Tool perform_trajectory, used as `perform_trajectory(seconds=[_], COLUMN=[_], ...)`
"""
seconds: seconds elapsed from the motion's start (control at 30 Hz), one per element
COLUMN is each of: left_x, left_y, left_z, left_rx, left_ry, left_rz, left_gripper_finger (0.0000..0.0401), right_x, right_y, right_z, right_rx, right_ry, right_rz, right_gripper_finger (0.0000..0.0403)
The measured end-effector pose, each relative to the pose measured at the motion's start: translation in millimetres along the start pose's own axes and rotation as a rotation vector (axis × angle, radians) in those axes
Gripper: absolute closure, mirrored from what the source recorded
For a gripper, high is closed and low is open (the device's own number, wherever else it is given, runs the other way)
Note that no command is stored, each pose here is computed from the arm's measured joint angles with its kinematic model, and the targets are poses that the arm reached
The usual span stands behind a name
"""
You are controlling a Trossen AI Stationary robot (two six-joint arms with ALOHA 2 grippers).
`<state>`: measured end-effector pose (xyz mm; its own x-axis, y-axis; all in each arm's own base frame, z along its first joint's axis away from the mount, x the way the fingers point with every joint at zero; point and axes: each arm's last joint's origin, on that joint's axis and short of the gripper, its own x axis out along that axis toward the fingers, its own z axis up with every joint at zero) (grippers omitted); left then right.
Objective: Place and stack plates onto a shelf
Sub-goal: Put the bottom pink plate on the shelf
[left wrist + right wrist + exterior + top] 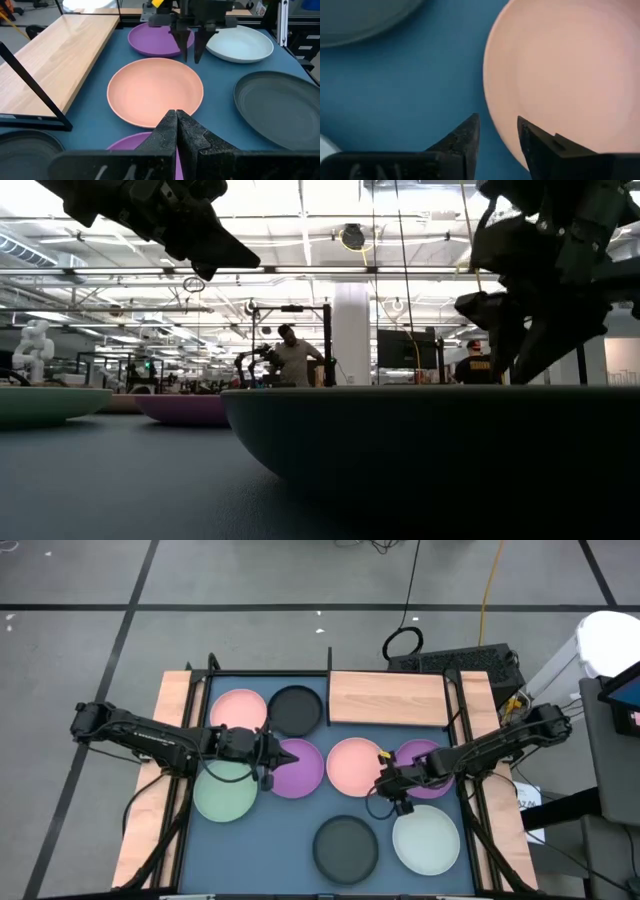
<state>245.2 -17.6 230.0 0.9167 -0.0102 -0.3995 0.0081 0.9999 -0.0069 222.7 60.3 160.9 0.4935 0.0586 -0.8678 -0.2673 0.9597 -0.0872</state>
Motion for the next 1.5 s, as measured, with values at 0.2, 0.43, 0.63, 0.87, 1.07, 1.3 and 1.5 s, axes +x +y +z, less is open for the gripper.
perform_trajectory(seconds=[0.2, 0.43, 0.63, 0.87, 1.07, 1.3, 1.5], left_x=[0.0, 0.0, 0.0, 0.0, 0.0, 0.0, 0.0], left_y=[0.0, -0.1, 0.0, 0.0, 0.0, 0.0, 0.6], left_z=[0.7, 1.5, 1.6, 1.6, 1.6, 1.6, 1.6], left_rx=[0.015, 0.016, 0.029, 0.033, 0.040, 0.039, 0.039], left_ry=[-0.008, -0.017, -0.018, -0.018, -0.018, -0.018, -0.018], left_rz=[0.000, 0.000, 0.000, 0.000, 0.001, 0.001, 0.021], left_gripper_finger=[0.0400, 0.0400, 0.0400, 0.0400, 0.0400, 0.0400, 0.0400], right_x=[8.3, 16.4, 21.3, 21.5, 16.5, 9.8, 2.6], right_y=[0.8, 0.6, 0.2, 0.6, 0.3, 0.4, 5.1], right_z=[-2.6, -4.9, -5.9, -5.7, -4.4, -1.8, 1.1], right_rx=[-0.046, -0.106, -0.174, -0.223, -0.259, -0.267, -0.285], right_ry=[0.043, 0.080, 0.101, 0.101, 0.082, 0.045, 0.004], right_rz=[0.002, -0.026, -0.045, -0.049, -0.049, -0.048, -0.044], right_gripper_finger=[0.0286, 0.0314, 0.0360, 0.0395, 0.0400, 0.0400, 0.0400])
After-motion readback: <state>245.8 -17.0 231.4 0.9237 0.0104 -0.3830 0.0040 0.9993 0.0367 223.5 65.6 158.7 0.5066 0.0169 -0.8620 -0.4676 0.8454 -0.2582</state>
